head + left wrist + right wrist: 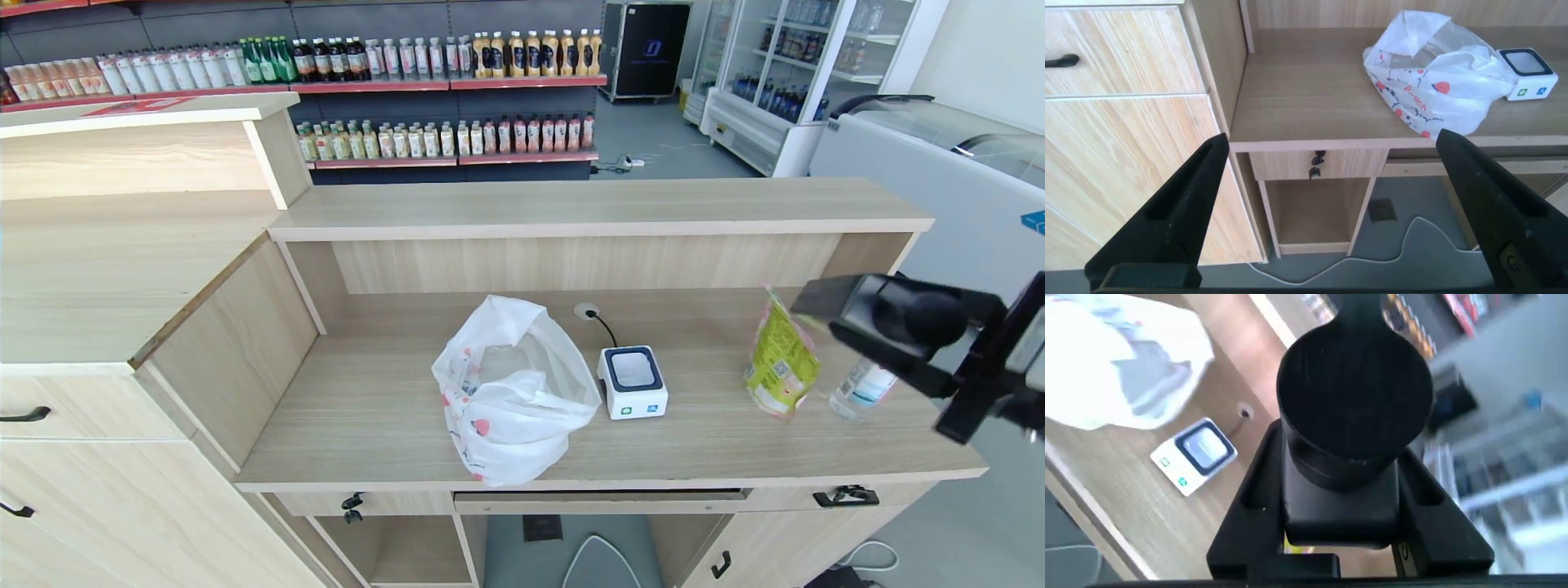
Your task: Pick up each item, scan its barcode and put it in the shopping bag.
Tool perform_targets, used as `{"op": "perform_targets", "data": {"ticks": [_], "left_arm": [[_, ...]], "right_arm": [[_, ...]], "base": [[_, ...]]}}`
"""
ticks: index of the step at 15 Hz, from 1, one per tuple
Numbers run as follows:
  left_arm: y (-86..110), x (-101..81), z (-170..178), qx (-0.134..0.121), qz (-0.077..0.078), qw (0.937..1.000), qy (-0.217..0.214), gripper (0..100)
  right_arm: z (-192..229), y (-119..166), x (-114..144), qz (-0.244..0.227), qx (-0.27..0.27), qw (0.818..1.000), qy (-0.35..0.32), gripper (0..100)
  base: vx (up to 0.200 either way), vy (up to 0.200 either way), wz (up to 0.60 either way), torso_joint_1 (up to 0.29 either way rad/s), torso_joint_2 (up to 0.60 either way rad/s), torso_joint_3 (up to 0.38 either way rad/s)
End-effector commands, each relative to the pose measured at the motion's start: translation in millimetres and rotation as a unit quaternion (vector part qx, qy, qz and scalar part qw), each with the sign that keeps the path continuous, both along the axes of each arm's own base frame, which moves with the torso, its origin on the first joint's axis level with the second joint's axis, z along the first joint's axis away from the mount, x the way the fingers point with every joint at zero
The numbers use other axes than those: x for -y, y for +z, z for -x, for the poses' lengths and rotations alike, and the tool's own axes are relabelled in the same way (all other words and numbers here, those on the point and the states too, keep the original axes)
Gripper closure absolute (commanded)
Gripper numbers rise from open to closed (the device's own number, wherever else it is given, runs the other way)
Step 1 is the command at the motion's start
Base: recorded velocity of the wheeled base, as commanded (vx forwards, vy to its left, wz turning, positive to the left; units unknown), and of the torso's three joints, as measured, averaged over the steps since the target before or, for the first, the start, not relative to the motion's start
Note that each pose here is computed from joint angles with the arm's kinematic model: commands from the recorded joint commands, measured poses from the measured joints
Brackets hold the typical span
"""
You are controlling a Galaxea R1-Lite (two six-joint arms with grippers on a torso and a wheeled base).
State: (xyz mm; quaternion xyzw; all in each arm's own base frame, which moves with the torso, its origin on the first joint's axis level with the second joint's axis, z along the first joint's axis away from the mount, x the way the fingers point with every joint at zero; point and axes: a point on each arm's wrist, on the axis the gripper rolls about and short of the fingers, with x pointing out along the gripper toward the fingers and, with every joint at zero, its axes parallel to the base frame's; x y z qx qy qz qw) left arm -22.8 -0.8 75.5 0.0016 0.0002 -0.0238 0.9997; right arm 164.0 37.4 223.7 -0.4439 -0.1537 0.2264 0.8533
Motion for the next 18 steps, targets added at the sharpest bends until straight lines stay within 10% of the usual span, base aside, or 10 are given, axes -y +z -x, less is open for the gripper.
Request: {"op": "perform_targets", "data": {"ticks": [1, 6, 14, 18], "left_arm": [[0.0, 0.0, 0, -0.001, 0.000, 1.0000, 0.000, 0], [0.0, 0.0, 0, -0.001, 0.000, 1.0000, 0.000, 0], [0.0, 0.0, 0, -0.001, 0.000, 1.0000, 0.000, 0], [0.0, 0.0, 0, -0.001, 0.000, 1.0000, 0.000, 0]], "right_arm": [[-21, 21, 38, -0.162, -0.032, 0.966, -0.201, 100], [-29, -15, 64, -0.324, -0.156, 0.883, -0.303, 100], [-80, 0, 53, -0.465, -0.252, 0.818, -0.226, 100], [-117, -24, 61, -0.538, -0.320, 0.749, -0.220, 100]], "base": [[0.000, 0.000, 0.00, 0.000, 0.00, 0.000], [0.000, 0.000, 0.00, 0.000, 0.00, 0.000], [0.000, 0.000, 0.52, 0.003, 0.00, 0.001], [0.000, 0.000, 0.15, -0.001, 0.00, 0.001]]}}
